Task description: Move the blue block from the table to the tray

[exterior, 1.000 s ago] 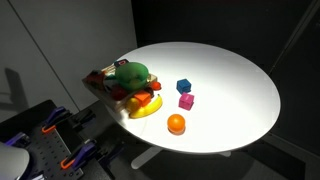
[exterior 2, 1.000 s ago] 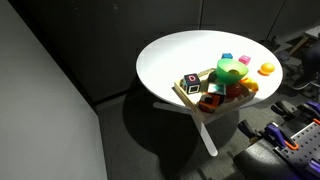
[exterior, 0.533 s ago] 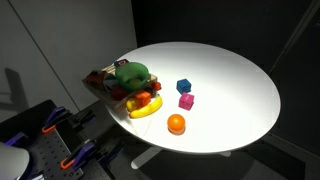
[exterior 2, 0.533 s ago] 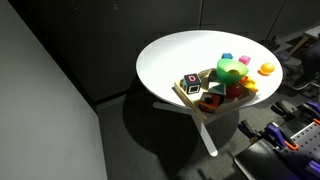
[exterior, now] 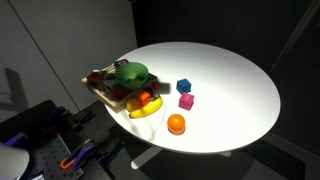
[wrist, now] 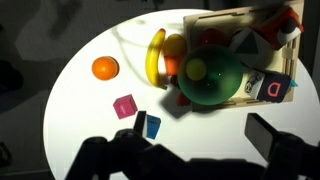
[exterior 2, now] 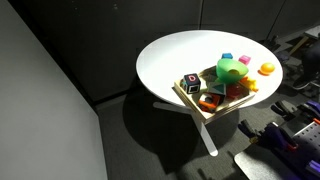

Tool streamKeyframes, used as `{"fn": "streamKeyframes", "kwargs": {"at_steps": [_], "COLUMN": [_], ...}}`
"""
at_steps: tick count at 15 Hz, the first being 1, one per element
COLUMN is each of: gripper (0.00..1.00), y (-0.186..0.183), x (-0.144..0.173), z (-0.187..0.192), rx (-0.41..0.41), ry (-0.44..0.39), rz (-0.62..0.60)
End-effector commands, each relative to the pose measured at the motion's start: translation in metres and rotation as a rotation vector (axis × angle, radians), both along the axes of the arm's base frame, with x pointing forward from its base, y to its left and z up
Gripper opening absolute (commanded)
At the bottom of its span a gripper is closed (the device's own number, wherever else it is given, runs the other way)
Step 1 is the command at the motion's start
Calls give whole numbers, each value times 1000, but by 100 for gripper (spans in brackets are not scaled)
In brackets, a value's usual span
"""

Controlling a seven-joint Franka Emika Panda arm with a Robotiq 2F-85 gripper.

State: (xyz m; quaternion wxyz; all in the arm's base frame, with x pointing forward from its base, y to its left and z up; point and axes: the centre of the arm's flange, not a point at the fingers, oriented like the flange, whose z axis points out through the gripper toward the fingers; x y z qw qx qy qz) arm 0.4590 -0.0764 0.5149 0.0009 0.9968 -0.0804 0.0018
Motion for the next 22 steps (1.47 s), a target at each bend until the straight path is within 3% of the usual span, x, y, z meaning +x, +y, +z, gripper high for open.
{"fn": "streamKeyframes", "kwargs": {"at_steps": [1,17,22], "gripper": [100,100,100], "y": [-13,-70,-85], "x": [32,104,115], "z": [-12,-82,-102], "rx": [3,-20,-30], "ry": [-54,-85,-35], "rz": [-42,-155,-203]}}
